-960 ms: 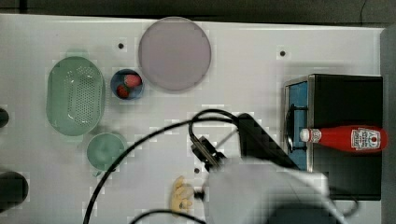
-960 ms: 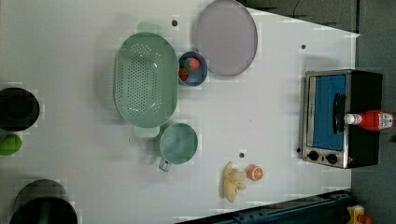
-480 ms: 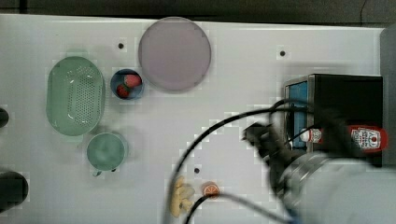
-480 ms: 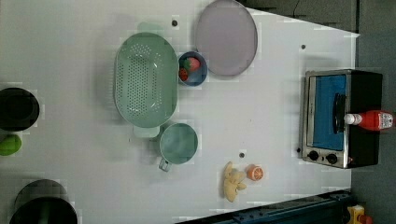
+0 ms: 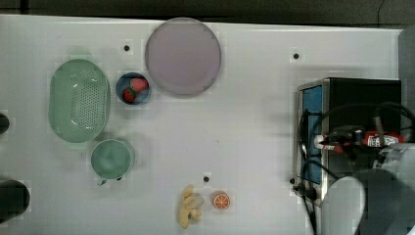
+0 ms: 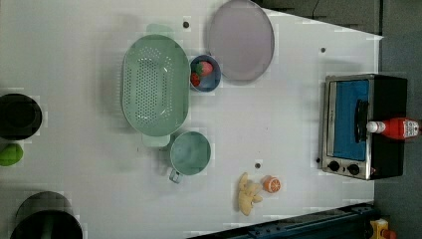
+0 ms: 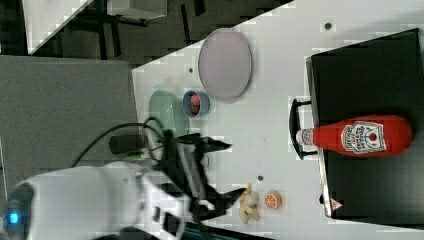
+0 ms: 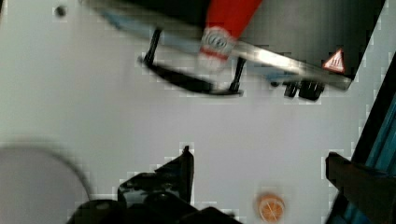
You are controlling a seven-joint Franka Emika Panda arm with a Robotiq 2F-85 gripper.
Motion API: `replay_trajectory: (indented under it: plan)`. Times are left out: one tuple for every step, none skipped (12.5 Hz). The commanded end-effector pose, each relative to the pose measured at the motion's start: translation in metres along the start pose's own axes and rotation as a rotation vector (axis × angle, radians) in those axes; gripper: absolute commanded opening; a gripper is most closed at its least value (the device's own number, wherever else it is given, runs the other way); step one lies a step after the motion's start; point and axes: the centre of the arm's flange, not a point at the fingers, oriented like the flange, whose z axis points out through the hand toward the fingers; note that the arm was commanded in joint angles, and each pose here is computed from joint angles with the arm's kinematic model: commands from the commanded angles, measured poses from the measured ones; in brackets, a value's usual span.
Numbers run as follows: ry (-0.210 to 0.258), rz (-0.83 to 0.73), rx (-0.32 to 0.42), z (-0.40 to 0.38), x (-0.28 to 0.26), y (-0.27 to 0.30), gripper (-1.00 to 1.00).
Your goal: Pick Ketchup from oven and place it on table.
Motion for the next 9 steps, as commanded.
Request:
replay_trajectory:
  plan:
    - [0.058,0.082,0.064,0.007,0.03,-0.003,1.0]
    - [0.08,0.108,0.061,0.02,0.047,-0.003,1.0]
    - [0.106,0.136,0.059,0.033,0.063,-0.001,1.0]
    - [0.134,0.163,0.058,0.044,0.08,0.003,1.0]
    - [0.16,0.188,0.052,0.054,0.095,0.006,1.0]
    - [0.177,0.209,0.041,0.064,0.108,0.01,1.0]
    - [0.186,0.228,0.039,0.074,0.116,0.011,1.0]
    - [0.178,0.25,0.037,0.085,0.123,0.011,1.0]
    - [0.157,0.282,0.042,0.098,0.128,0.012,1.0]
